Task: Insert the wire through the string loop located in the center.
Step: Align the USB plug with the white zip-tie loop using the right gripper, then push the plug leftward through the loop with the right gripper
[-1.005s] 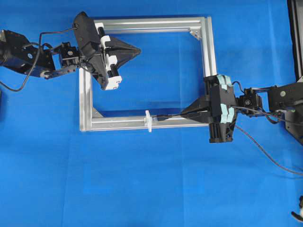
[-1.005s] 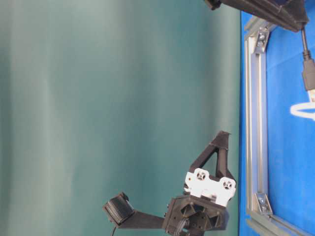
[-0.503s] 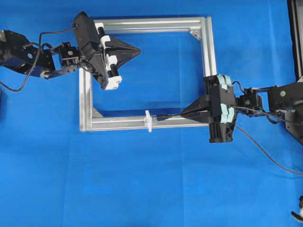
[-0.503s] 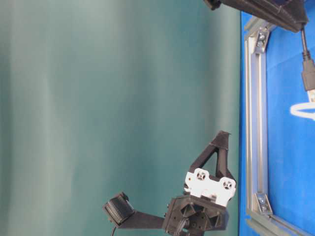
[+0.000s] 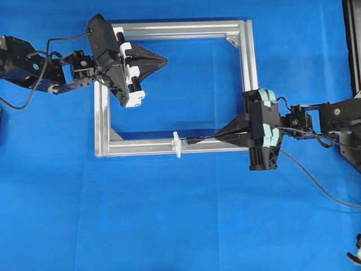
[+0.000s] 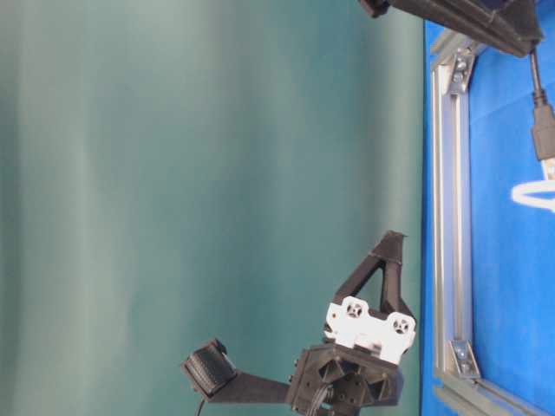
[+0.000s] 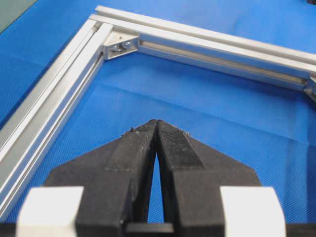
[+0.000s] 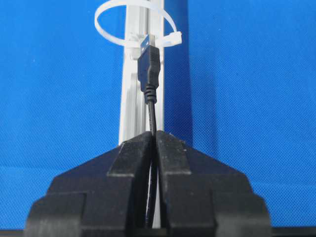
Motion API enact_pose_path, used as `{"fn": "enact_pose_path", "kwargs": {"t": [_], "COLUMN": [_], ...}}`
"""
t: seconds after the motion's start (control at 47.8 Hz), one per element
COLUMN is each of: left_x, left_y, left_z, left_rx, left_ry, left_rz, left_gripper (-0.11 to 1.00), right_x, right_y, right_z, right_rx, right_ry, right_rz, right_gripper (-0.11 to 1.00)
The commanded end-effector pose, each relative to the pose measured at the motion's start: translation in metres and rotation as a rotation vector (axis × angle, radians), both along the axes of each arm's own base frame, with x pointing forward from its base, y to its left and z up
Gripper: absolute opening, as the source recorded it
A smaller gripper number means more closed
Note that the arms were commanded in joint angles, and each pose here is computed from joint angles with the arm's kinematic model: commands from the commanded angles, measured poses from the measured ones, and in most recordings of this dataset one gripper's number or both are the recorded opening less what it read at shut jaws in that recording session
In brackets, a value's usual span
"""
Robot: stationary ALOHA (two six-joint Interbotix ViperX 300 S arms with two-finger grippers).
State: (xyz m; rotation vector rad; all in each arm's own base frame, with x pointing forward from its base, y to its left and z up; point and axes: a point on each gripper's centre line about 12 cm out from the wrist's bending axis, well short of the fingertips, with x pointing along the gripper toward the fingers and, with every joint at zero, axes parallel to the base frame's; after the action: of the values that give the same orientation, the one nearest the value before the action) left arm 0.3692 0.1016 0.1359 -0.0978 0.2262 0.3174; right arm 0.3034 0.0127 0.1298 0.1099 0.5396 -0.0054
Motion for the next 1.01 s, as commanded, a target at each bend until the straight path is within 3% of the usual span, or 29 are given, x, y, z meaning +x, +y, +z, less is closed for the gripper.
{"fn": "enact_pose_path", "kwargs": {"t": [0.0,0.461,0.984], "left_x": [0.002,0.002,0.002], "left_y": [0.000,0.000,-0.001], "left_z": [0.016,0.016,0.016], "left_rx": [0.015,0.015,0.014], "left_ry": [-0.047,-0.047,-0.047], "left_rz": [-0.003,-0.003,-0.004], "left_gripper": [0.00,0.00,0.00], "right_x": [0.002,0.007,0.049], "right_y": [-0.001,0.000,0.005], "right_z": [0.008,0.009,0.009], "right_rx": [0.002,0.002,0.003], "right_ry": [-0.035,-0.040,-0.058], "right_rz": [-0.004,-0.004,0.007], "right_gripper": [-0.02,-0.02,-0.02]}}
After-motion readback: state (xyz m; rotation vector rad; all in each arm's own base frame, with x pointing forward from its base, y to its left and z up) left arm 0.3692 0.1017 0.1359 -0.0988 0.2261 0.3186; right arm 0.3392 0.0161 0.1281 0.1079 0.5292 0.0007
